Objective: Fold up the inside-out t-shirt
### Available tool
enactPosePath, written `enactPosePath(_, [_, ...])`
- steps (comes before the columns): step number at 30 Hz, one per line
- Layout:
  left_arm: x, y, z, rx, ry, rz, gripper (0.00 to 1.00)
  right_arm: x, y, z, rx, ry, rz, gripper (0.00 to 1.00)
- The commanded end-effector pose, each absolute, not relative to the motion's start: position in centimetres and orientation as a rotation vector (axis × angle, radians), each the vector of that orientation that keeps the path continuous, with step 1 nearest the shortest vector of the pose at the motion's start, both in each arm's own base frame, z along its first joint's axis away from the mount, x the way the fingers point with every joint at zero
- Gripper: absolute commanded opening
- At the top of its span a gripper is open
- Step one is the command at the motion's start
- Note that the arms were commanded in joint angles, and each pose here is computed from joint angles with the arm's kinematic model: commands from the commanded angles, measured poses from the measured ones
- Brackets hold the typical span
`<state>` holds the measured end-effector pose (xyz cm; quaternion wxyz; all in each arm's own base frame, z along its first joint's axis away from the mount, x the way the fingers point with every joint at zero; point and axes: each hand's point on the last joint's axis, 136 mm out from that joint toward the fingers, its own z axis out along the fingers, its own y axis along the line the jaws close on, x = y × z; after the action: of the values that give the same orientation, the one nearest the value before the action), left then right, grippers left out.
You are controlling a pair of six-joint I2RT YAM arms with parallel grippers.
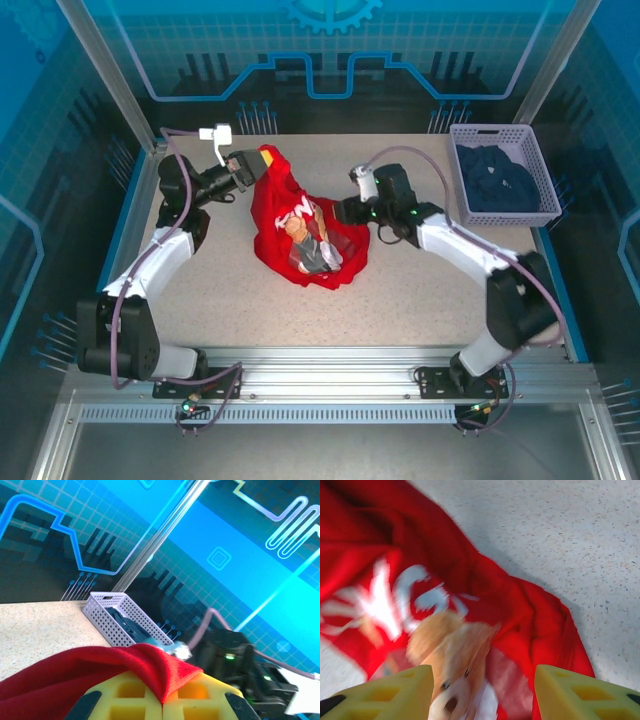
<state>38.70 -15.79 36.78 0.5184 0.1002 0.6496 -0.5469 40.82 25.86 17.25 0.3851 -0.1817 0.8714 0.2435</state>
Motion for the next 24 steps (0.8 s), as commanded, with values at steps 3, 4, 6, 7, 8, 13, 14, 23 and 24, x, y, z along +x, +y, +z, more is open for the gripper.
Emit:
enactPosePath(3, [37.5, -15.9, 38.9, 0.313, 1.481, -1.33, 0.0, 45.1, 27.2, 12.1, -0.444, 2.382, 0.562, 0.64])
enactPosePath(4, [37.5, -15.9, 38.9, 0.312, 1.483, -1.331, 0.0, 45.4, 27.4, 10.9, -0.453, 2.411, 0.552, 0.65])
enactPosePath(6, [37.4, -15.9, 39.1, 0.316, 1.479, -1.333, 0.0, 46.3, 27.6, 8.3, -0.456, 2.478, 0.506, 0.68])
enactPosePath(7, [37.4, -15.9, 39.0, 0.314, 1.479, -1.332, 0.0, 46.7, 27.7, 7.4, -0.459, 2.505, 0.483, 0.68])
enactPosePath(8, [37.4, -15.9, 39.1, 0.314, 1.477, -1.33, 0.0, 47.0, 27.7, 6.3, -0.464, 2.539, 0.45, 0.68])
enactPosePath(13, [37.4, -15.8, 39.4, 0.31, 1.475, -1.324, 0.0, 47.3, 28.4, 3.6, -0.496, 2.613, 0.359, 0.46])
enactPosePath(14, [37.4, -15.8, 39.5, 0.309, 1.474, -1.322, 0.0, 47.5, 28.4, 3.7, -0.497, 2.605, 0.358, 0.32])
enactPosePath(23, [38.0, -13.8, 43.5, 0.3, 1.384, -1.276, 0.0, 46.8, 17.3, 21.2, -0.19, 2.236, 0.412, 0.0])
enactPosePath(24, [38.1, -13.4, 44.5, 0.297, 1.359, -1.281, 0.0, 45.7, 15.7, 23.1, -0.142, 2.175, 0.427, 0.0])
